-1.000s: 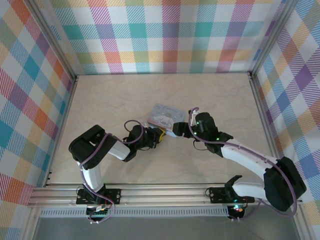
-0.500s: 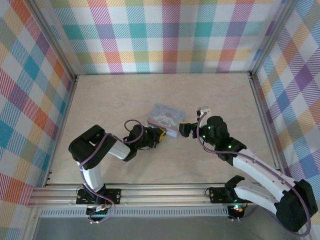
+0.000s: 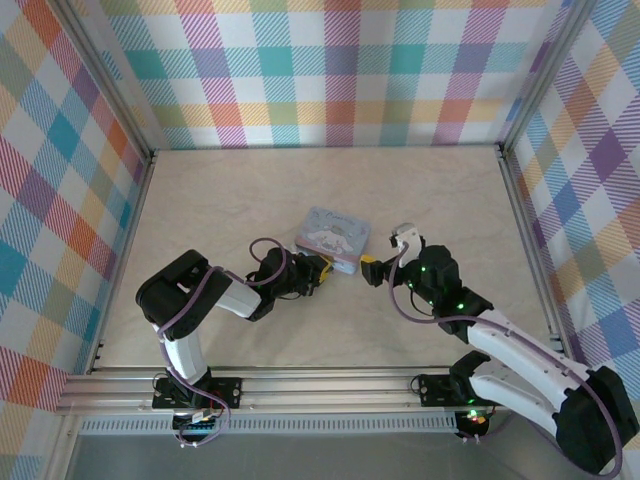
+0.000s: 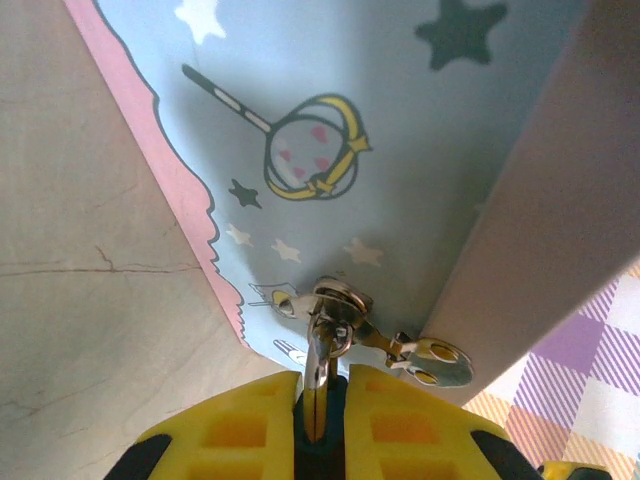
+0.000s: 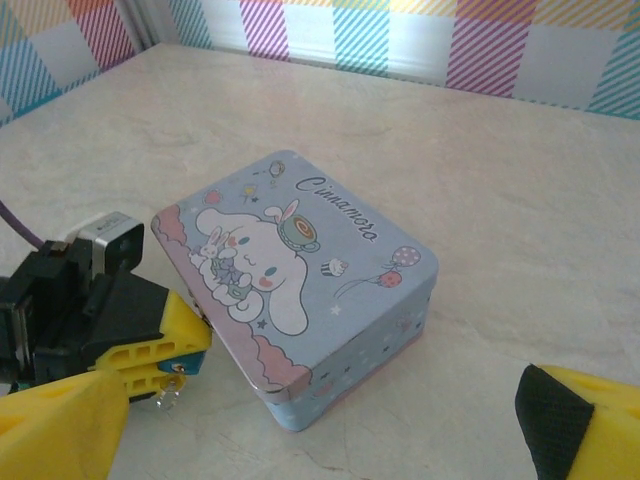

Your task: Unlock the padlock with the key

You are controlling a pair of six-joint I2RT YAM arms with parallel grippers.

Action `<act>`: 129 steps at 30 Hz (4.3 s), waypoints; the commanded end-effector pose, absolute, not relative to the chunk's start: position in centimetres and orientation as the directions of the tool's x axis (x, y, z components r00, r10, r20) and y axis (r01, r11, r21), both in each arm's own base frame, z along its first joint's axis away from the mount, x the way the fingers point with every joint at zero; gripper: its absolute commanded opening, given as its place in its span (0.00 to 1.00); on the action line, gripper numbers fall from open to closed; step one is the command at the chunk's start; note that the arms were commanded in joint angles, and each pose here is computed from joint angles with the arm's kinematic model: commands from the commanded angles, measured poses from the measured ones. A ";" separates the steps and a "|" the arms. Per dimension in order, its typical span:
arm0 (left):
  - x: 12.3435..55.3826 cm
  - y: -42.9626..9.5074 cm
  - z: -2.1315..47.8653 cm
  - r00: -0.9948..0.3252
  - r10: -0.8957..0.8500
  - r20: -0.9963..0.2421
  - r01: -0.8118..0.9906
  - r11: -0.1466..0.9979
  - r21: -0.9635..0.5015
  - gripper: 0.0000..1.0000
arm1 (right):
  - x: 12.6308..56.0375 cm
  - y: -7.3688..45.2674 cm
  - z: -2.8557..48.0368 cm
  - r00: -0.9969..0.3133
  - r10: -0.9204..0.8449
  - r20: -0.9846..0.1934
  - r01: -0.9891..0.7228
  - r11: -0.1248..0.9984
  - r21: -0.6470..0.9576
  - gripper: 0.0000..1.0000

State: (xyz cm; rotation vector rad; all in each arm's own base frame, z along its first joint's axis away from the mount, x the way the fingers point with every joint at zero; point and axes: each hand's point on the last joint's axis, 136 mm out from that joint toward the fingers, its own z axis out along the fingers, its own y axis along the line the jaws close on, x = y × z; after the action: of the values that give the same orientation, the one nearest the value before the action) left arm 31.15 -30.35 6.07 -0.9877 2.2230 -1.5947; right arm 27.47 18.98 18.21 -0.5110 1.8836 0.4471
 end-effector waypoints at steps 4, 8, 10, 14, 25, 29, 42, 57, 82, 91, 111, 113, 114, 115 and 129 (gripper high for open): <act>30.9 -30.9 6.8 -0.753 -0.625 0.207 -0.391 0.172 -0.904 0.04 | 28.1 20.4 18.6 -0.208 -0.297 -0.932 -0.636 0.765 -0.102 1.00; 30.8 -31.0 6.6 -0.749 -0.625 0.219 -0.406 0.172 -0.897 0.02 | 27.9 21.1 17.7 -0.151 -0.403 -0.903 -0.688 0.698 -0.197 1.00; 30.8 -31.1 6.6 -0.750 -0.622 0.225 -0.409 0.169 -0.897 0.02 | 27.7 21.5 17.1 -0.112 -0.461 -0.880 -0.714 0.654 -0.252 1.00; 30.8 -31.4 6.7 -0.753 -0.614 0.236 -0.414 0.164 -0.895 0.00 | 27.1 22.4 15.6 0.005 -0.591 -0.807 -0.753 0.529 -0.392 1.00; 30.8 -31.5 6.7 -0.752 -0.608 0.255 -0.426 0.154 -0.891 0.00 | 26.5 25.3 12.1 0.197 -0.754 -0.627 -0.722 0.321 -0.613 0.94; 30.8 -31.6 6.8 -0.751 -0.609 0.255 -0.425 0.150 -0.892 0.00 | 26.1 26.4 12.4 0.234 -0.735 -0.636 -0.720 0.309 -0.621 0.87; 30.8 -31.7 6.8 -0.754 -0.604 0.258 -0.425 0.150 -0.893 0.00 | 25.5 28.2 10.8 0.252 -0.745 -0.618 -0.742 0.261 -0.617 0.71; 30.9 -32.1 6.6 -0.759 -0.595 0.264 -0.426 0.147 -0.893 0.00 | 26.3 29.5 9.3 0.218 -0.765 -0.606 -0.749 0.267 -0.606 0.45; 31.0 -32.2 6.5 -0.761 -0.592 0.266 -0.427 0.147 -0.892 0.00 | 27.9 29.8 8.7 0.173 -0.787 -0.592 -0.723 0.307 -0.619 0.23; 30.9 -32.1 6.4 -0.761 -0.592 0.267 -0.429 0.150 -0.891 0.00 | 28.8 29.5 8.7 0.122 -0.791 -0.599 -0.705 0.355 -0.614 0.11; 30.7 -31.9 6.2 -0.759 -0.594 0.265 -0.430 0.152 -0.890 0.00 | 29.9 27.6 9.4 0.005 -0.784 -0.621 -0.673 0.456 -0.582 0.00; 30.7 -31.9 6.3 -0.758 -0.596 0.265 -0.430 0.151 -0.890 0.00 | 29.8 27.0 9.4 0.008 -0.793 -0.610 -0.672 0.447 -0.590 0.01; 30.7 -31.9 6.3 -0.758 -0.596 0.265 -0.430 0.150 -0.890 0.00 | 29.7 26.8 9.5 0.015 -0.794 -0.608 -0.673 0.442 -0.593 0.09; 30.7 -31.9 6.2 -0.757 -0.597 0.265 -0.431 0.151 -0.890 0.00 | 29.4 26.8 9.7 0.028 -0.792 -0.610 -0.677 0.434 -0.594 0.16; 30.7 -31.8 6.2 -0.756 -0.599 0.265 -0.432 0.152 -0.889 0.00 | 28.3 28.0 10.3 0.104 -0.751 -0.652 -0.715 0.400 -0.574 0.43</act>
State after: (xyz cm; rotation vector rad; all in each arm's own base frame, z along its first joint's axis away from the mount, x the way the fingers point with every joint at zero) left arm 31.47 -31.42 6.43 -1.0347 2.2344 -1.6514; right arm 28.34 27.12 9.96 -1.3241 1.6499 -0.0848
